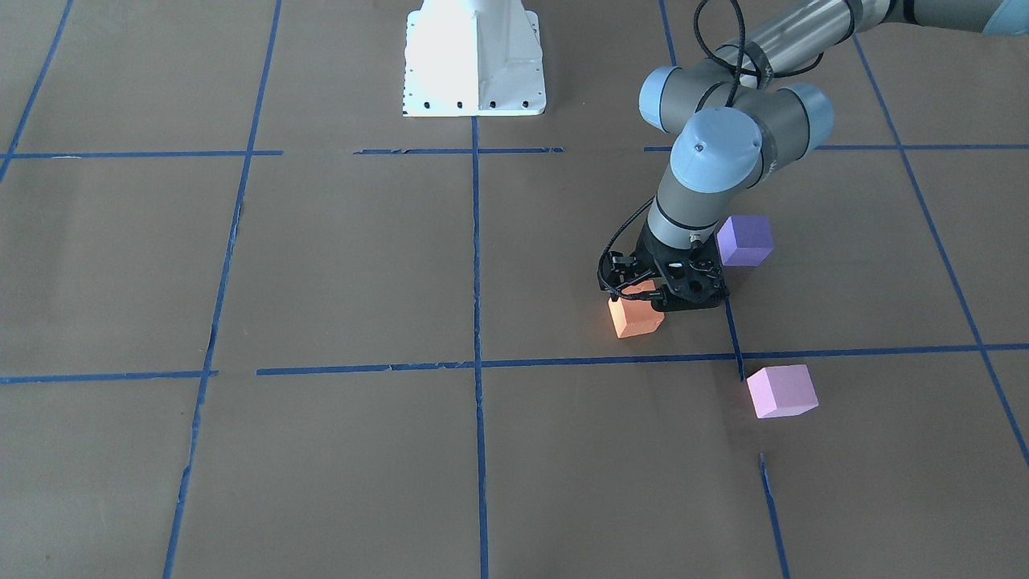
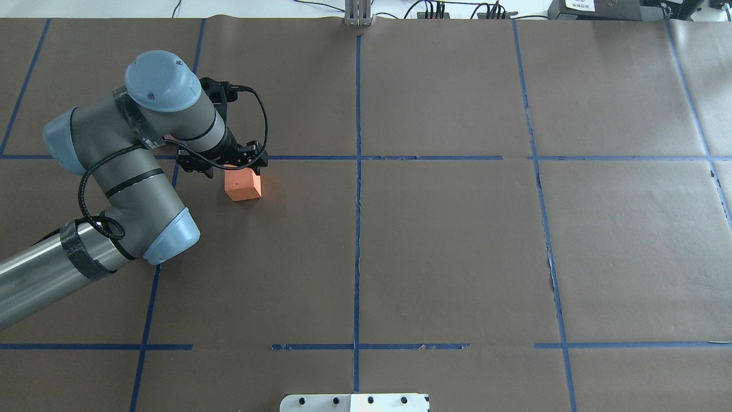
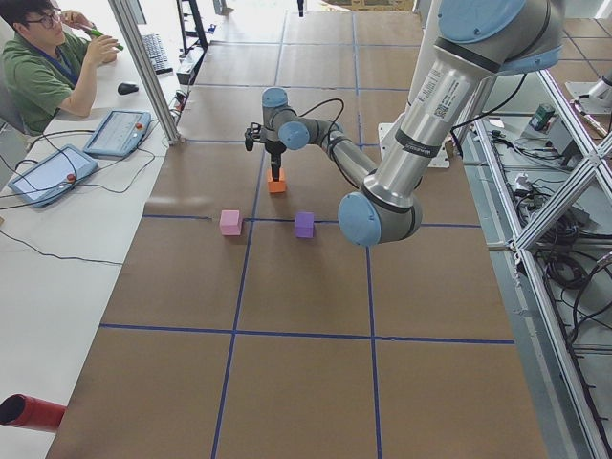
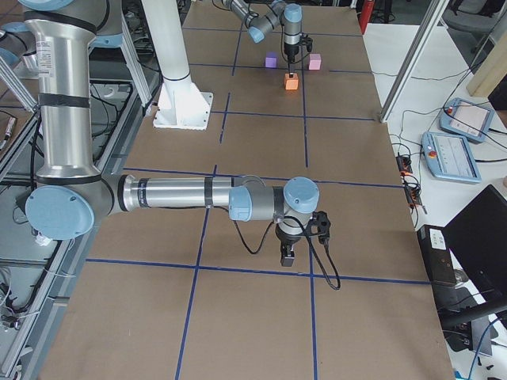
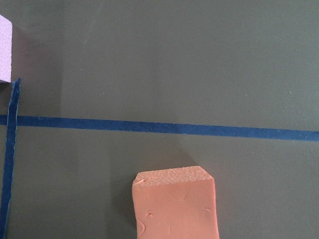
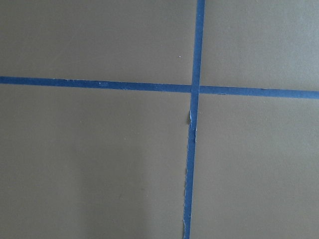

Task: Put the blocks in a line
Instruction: 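Move the left gripper over the orange cube and lower around it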

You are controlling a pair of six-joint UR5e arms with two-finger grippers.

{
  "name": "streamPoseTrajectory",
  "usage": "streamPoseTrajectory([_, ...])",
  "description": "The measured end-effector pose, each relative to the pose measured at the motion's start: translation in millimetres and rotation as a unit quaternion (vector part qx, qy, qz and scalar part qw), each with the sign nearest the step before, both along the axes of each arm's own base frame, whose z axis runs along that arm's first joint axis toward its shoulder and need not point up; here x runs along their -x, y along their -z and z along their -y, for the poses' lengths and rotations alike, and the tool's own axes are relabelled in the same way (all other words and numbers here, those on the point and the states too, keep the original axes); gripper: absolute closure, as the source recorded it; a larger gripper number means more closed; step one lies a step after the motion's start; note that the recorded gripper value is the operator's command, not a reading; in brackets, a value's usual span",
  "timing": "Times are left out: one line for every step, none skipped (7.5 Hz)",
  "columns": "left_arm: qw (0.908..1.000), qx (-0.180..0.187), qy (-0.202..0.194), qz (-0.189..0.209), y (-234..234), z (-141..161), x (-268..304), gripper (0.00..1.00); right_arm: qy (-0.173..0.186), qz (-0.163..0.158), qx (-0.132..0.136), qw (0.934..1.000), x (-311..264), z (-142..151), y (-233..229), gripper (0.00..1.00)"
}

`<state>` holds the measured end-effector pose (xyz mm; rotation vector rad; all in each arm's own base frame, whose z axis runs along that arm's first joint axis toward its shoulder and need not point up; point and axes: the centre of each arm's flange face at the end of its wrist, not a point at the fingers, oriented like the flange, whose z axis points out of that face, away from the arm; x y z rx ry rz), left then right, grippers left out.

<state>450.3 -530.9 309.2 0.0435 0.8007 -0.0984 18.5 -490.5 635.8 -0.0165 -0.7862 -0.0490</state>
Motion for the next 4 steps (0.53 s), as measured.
streamPoseTrajectory([1.0000,0.003,0.002,0.003,-1.6,3.1,-3.1,0.00,0.000,0.000,0.000,1.0000,0.0,0.0,0.0,0.00])
streamPoseTrajectory([1.0000,0.006,0.004,0.005,-3.9,6.4,-6.3,0.00,0.000,0.000,0.000,1.0000,0.0,0.0,0.0,0.00])
streamPoseTrajectory([0.9999,0.010,0.007,0.008,-5.9,10.1,-10.2,0.00,0.000,0.000,0.000,1.0000,0.0,0.0,0.0,0.00])
streamPoseTrajectory([0.9998,0.013,0.008,0.009,-8.2,12.9,-13.3,0.00,0.000,0.000,0.000,1.0000,0.0,0.0,0.0,0.00])
